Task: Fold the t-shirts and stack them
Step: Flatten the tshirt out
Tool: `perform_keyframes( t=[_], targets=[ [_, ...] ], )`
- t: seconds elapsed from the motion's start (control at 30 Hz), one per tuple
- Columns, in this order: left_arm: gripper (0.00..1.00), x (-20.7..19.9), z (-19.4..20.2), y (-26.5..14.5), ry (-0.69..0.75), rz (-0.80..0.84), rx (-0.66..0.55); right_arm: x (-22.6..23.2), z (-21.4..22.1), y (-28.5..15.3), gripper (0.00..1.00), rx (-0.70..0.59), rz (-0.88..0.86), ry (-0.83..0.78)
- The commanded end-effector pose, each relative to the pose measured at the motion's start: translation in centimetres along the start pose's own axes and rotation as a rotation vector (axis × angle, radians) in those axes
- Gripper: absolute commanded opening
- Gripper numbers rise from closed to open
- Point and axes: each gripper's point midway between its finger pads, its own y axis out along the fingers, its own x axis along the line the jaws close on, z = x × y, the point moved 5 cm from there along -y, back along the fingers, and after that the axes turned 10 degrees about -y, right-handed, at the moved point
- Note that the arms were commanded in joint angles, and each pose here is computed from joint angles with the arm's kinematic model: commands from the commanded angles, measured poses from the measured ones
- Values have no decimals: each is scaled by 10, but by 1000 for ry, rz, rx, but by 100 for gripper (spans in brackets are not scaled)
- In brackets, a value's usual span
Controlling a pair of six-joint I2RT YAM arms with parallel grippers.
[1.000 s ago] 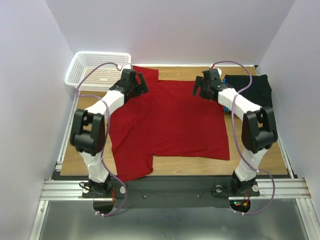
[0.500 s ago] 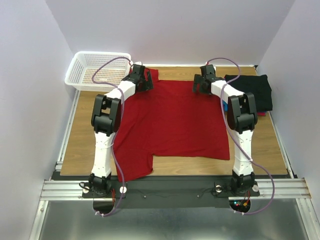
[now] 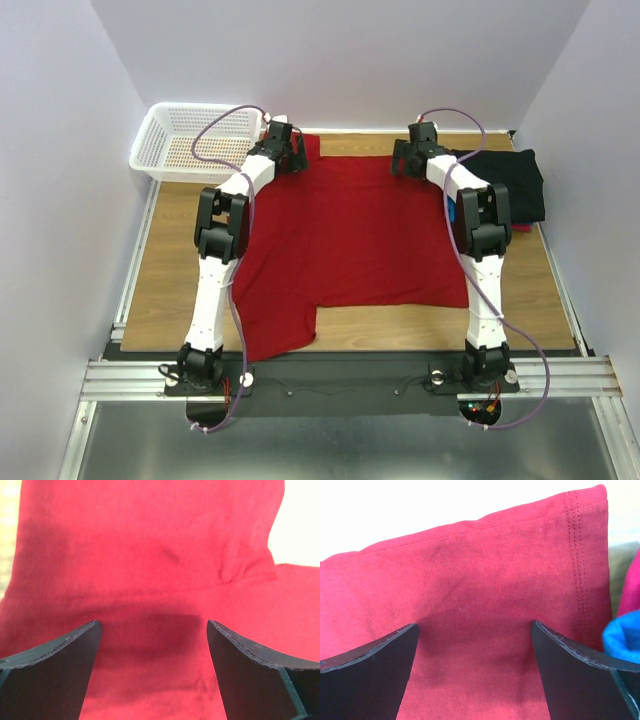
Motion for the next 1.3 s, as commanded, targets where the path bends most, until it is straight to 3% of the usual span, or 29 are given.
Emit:
perform_keyframes(
  t=[0.0, 0.13, 0.2, 0.33, 0.47, 0.5, 0.53, 0.6, 0.67, 0.7, 0.9, 1.1, 1.27],
  targets=[
    [99, -10, -29, -7, 4, 54, -47, -4, -12, 7, 100, -28, -29, -23],
    [99, -25, -41, -20, 1, 127, -48, -3, -31, -9, 100, -72, -66, -40],
    [99, -42, -53, -47, -20, 183, -48, -2, -49, -30, 100, -111, -101, -35],
    [99, -84, -93, -140, 1, 298, -183, 1, -72, -78, 100, -175, -211, -22],
    [99, -91, -96, -210, -40, 345, -212, 12, -80, -131, 100, -217, -342, -14],
    [99, -83, -71, -209, -40, 329, -159, 20, -60, -132, 100, -172, -356, -32],
    [99, -83, -74, -242, -65, 358, -186, 20, -64, -153, 100, -202, -346, -37],
    [99, -67, -23, -243, -56, 291, -112, 29, -32, -163, 100, -145, -345, -58],
    [99, -57, -2, -270, -94, 262, -128, 27, -26, -186, 100, -149, -345, 14],
    [99, -49, 45, -265, -68, 221, -55, 26, -1, -186, 100, -91, -343, 36],
    [99, 7, 172, -299, -159, 35, 117, 10, 54, -229, 100, -66, -337, 178],
    [98, 63, 238, -332, -243, -45, 239, -11, 93, -245, 100, -64, -257, 192],
    [98, 88, 258, -353, -274, -108, 303, -17, 109, -240, 100, -40, -208, 200]
  ],
)
